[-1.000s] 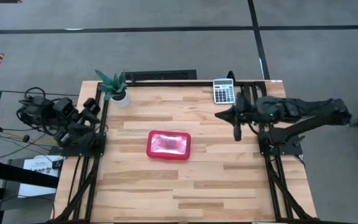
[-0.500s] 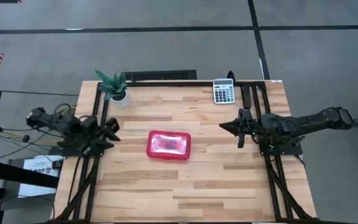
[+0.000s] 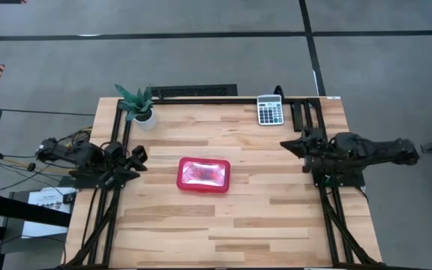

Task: Pack school essentials
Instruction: Return to Home Position

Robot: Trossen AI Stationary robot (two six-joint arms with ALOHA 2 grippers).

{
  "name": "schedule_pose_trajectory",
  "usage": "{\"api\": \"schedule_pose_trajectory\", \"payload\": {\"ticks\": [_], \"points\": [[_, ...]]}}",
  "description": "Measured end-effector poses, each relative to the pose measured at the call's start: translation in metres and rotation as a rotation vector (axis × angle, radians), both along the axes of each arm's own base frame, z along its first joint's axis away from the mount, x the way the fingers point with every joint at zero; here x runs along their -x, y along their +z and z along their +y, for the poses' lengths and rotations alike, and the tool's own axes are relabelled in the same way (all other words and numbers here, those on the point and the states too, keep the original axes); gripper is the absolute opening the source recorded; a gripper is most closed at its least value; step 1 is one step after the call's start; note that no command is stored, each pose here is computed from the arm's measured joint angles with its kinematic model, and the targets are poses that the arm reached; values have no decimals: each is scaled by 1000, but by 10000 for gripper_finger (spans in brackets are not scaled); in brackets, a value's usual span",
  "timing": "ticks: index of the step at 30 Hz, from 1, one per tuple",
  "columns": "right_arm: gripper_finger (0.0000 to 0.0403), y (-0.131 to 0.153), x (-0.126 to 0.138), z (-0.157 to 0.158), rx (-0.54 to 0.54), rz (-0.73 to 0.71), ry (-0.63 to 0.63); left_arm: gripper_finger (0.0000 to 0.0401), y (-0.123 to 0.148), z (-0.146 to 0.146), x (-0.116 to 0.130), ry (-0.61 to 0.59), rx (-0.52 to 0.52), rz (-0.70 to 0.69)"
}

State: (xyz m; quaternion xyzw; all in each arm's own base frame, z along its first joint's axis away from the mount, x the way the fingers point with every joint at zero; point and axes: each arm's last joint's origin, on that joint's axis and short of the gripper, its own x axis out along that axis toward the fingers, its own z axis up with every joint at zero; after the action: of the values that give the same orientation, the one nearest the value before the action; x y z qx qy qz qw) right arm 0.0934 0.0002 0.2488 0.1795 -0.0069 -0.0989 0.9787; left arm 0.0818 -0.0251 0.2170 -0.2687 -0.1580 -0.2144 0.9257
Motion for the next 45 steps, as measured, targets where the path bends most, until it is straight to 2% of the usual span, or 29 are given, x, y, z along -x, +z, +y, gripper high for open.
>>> {"api": "schedule_pose_trajectory", "payload": {"ticks": [8,16,24,31,40,45], "points": [[1,-36,5,-1,-19,-4,-52,137,-2,3,-2,17,-46,5],[1,-71,2,-1,-50,9,-57,137,-20,5,-8,64,-44,91],[1,-74,1,-2,29,23,-64,137,-26,7,-10,95,-69,146],[1,-75,1,-4,39,31,-91,137,-39,8,-13,132,-96,278],[1,-75,1,-4,39,33,-91,137,-45,4,-13,30,-265,282],[1,-75,1,-4,39,30,-91,137,-44,2,-12,4,-387,215]]}}
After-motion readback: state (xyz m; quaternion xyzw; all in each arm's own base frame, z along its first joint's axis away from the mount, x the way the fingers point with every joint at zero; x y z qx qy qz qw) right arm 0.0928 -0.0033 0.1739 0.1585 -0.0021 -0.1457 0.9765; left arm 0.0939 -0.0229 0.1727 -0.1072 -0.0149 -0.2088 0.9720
